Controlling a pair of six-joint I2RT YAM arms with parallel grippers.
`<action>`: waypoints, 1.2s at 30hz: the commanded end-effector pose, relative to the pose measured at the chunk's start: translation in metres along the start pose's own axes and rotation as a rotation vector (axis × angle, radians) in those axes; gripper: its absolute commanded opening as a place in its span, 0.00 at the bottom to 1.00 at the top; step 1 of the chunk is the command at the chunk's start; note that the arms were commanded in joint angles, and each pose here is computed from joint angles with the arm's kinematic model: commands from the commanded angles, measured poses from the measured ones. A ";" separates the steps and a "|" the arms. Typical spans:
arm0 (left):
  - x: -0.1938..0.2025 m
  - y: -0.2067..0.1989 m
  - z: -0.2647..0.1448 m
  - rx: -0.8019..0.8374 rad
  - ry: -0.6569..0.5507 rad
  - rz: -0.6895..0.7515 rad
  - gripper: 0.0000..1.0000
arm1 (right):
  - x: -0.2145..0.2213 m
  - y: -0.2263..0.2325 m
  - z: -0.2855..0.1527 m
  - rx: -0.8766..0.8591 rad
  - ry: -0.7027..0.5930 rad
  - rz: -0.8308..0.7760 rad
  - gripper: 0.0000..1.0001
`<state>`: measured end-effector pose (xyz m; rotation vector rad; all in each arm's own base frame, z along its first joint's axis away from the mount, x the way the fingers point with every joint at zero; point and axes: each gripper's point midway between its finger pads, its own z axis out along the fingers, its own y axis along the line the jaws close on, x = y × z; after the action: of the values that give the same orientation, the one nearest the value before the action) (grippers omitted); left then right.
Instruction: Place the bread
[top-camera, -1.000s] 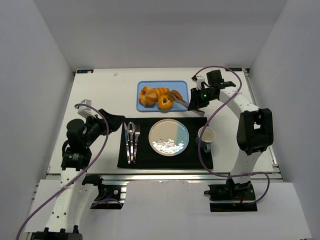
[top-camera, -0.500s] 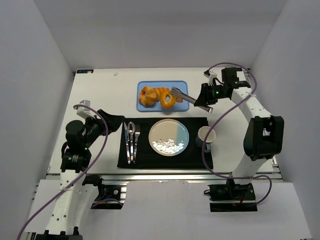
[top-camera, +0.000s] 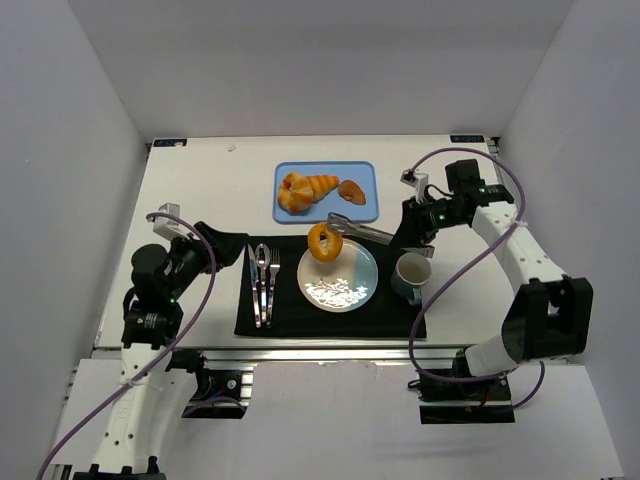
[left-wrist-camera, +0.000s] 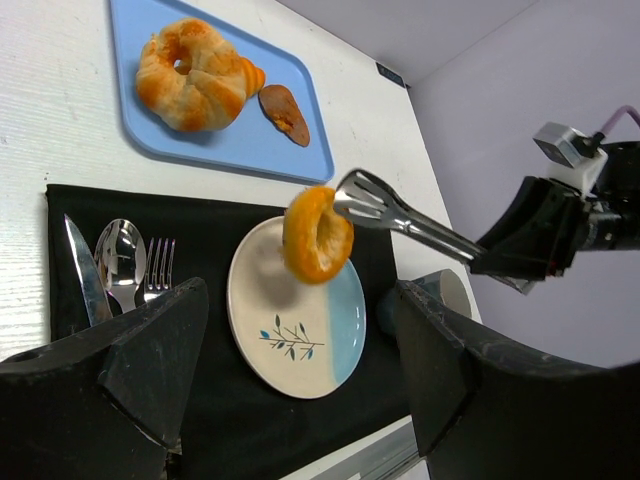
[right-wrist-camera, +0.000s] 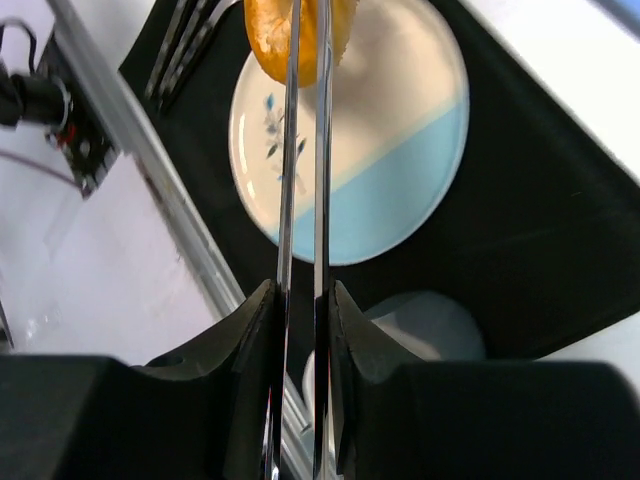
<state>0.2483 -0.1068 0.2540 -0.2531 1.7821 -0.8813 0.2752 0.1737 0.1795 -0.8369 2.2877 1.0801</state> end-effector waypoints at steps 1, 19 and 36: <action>0.001 0.001 0.000 0.005 -0.010 -0.003 0.84 | 0.017 0.027 -0.005 -0.042 0.024 -0.110 0.04; 0.002 0.001 0.000 0.009 -0.014 -0.008 0.84 | 0.006 0.018 0.003 0.022 0.033 -0.158 0.48; 0.001 0.001 0.005 0.019 -0.006 -0.003 0.84 | -0.092 -0.112 -0.009 0.409 -0.111 -0.154 0.43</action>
<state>0.2506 -0.1075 0.2466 -0.2656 1.7879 -0.8904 0.3693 0.1490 0.1700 -0.7673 2.2855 0.7158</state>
